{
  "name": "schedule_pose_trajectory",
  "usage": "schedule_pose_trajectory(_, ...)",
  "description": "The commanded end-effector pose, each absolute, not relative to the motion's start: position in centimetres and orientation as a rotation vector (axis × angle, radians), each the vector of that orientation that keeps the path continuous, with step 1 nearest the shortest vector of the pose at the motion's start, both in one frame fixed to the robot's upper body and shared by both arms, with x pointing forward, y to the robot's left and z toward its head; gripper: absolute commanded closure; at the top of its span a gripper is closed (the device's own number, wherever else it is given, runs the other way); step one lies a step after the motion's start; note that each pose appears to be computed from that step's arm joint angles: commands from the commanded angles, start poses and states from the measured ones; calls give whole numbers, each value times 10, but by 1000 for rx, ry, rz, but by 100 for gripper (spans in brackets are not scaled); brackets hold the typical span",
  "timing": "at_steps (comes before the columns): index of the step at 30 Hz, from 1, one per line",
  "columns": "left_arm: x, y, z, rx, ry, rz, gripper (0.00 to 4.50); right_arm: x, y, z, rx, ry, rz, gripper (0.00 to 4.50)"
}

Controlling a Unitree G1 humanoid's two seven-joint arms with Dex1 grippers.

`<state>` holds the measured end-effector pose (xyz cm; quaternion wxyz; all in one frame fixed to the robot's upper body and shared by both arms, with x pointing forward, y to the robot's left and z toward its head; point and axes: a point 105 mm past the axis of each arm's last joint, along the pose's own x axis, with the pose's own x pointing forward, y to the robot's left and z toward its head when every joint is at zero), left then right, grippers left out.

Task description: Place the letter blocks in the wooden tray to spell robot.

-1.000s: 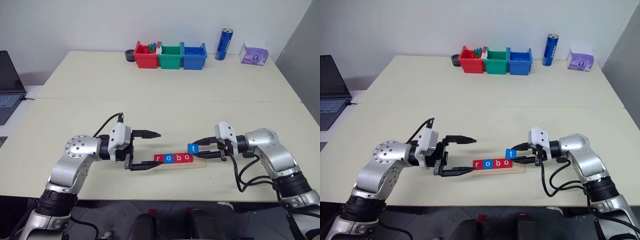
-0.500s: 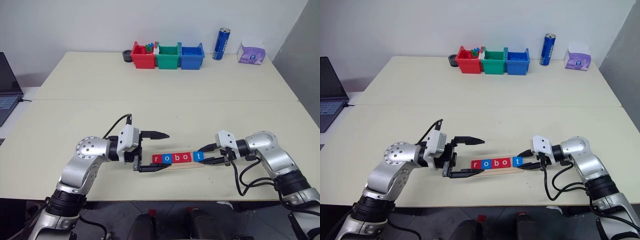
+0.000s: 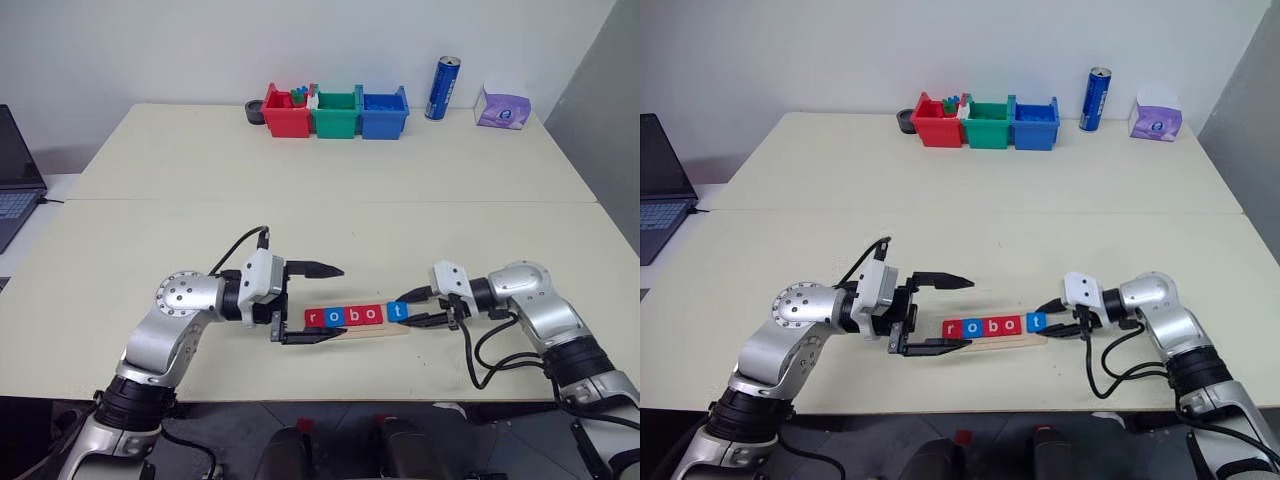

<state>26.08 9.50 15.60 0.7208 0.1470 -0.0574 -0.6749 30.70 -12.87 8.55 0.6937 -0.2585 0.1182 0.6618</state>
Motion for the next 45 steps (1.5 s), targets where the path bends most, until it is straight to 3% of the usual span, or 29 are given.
schedule_pose_trajectory(1, 257, 92, 164, 350, -164, -1503, 0, 308, -125, 92, -604, 233, 1493, 304)
schedule_pose_trajectory(12, 258, 91, 165, 351, -164, -1499, 0, 306, -124, 91, -604, 236, 1510, 304)
schedule_pose_trajectory(20, 258, 91, 165, 348, -165, -1498, 0, 308, -125, 97, -579, 229, 1498, 20)
schedule_pose_trajectory(21, 258, 91, 164, 348, -165, -1497, 0, 309, -126, 100, -579, 219, 1485, 3)
schedule_pose_trajectory(28, 258, 93, 164, 346, -161, -1487, 0, 307, -138, 129, -526, 157, 1392, 3)
schedule_pose_trajectory(32, 259, 93, 164, 345, -160, -1485, 0, 298, -146, 123, -495, 190, 1370, 94)
schedule_pose_trajectory(41, 263, 92, 166, 353, -168, -1487, 0, 294, -141, 101, -514, 211, 1353, 427)
schedule_pose_trajectory(42, 263, 92, 166, 353, -167, -1487, 0, 294, -140, 101, -516, 208, 1350, 447)
schedule_pose_trajectory(45, 263, 92, 165, 356, -163, -1486, 0, 298, -140, 100, -539, 187, 1330, 447)
